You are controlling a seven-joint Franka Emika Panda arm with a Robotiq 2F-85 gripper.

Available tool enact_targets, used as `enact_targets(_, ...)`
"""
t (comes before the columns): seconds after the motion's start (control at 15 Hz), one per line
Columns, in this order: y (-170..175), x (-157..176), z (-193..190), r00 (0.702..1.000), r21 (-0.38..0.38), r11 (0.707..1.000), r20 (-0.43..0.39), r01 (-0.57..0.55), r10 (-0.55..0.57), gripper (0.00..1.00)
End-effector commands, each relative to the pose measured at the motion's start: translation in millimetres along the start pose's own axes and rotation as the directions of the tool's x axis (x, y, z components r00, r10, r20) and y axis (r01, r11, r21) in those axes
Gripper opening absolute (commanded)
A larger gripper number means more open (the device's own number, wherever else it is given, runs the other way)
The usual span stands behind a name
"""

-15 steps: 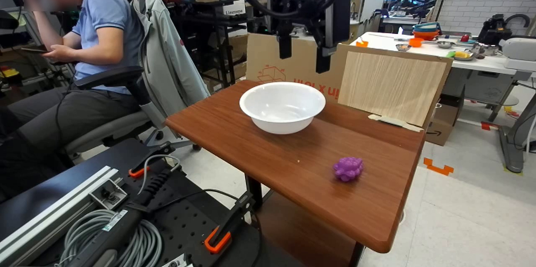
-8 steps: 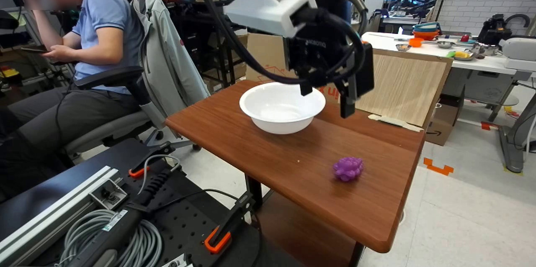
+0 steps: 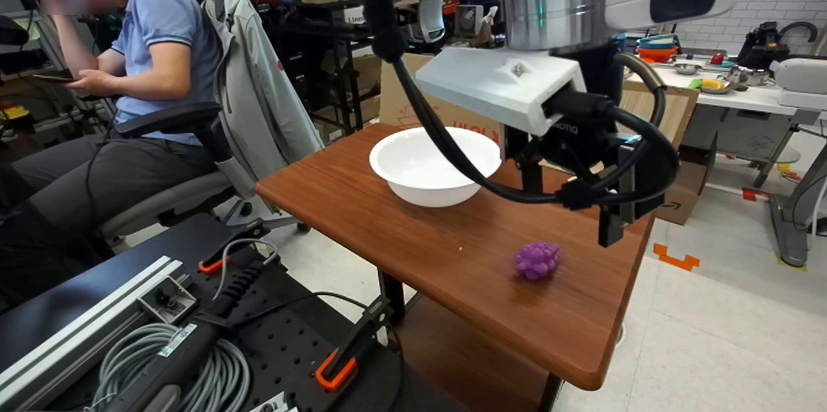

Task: Put the plastic grapes in the bowl

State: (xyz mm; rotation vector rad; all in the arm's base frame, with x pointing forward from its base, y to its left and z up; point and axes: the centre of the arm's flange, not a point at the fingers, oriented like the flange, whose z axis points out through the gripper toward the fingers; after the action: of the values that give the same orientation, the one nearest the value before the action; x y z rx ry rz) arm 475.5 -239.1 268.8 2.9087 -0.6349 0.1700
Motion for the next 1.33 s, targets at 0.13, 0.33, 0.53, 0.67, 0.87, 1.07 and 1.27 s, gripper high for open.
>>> enact_targets(0.13,-4.0,49.2,23.6,0.994,-0.049,0.999,0.111,0.002,0.003,1.00)
enact_targets(0.33,-15.7,53.1,39.3,0.997,-0.075,0.997,0.079,0.014,-0.008,1.00)
enact_targets(0.53,-29.2,43.8,63.6,0.999,-0.099,0.995,0.033,0.020,-0.017,1.00)
enact_targets(0.67,-39.9,35.9,78.1,0.998,-0.096,0.995,-0.052,0.028,-0.033,1.00)
enact_targets(0.87,-53.7,25.6,97.6,0.994,-0.093,0.995,-0.102,0.029,-0.038,1.00)
enact_targets(1.07,-63.0,17.3,107.2,0.993,-0.082,0.996,-0.114,0.023,-0.032,1.00)
enact_targets(1.27,-70.1,12.9,108.9,0.993,-0.072,0.997,-0.118,0.013,-0.021,1.00)
